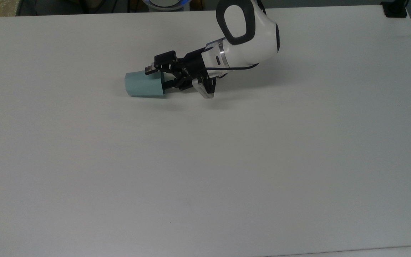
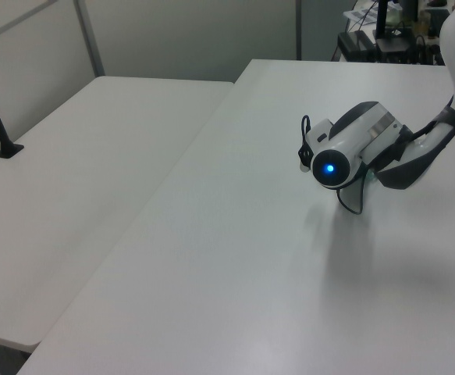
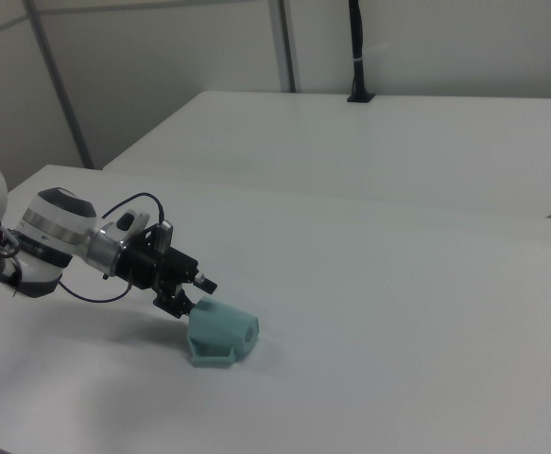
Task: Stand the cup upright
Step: 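Close the gripper on the cup's base wall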
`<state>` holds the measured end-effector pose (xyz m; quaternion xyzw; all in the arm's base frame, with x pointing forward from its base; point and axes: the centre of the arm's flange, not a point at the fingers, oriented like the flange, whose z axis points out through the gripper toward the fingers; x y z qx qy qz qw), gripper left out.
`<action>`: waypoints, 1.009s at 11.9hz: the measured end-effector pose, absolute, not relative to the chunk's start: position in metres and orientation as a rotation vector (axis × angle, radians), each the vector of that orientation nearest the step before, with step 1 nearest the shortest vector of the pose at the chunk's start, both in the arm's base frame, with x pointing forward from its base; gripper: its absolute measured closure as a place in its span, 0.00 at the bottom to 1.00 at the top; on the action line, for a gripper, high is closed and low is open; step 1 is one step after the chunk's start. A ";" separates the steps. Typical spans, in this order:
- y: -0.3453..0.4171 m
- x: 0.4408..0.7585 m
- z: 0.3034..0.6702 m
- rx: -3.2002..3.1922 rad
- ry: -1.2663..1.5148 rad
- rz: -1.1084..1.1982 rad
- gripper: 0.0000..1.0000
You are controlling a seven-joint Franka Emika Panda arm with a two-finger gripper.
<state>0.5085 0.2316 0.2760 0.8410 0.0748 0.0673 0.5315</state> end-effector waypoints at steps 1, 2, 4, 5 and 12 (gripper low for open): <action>0.228 0.510 0.276 2.010 0.172 0.158 0.13; 0.224 0.512 0.275 2.011 0.166 0.153 0.21; 0.217 0.512 0.272 2.009 0.158 0.140 0.25; 0.215 0.511 0.270 2.007 0.159 0.134 0.24; 0.206 0.507 0.261 1.971 0.190 0.150 0.68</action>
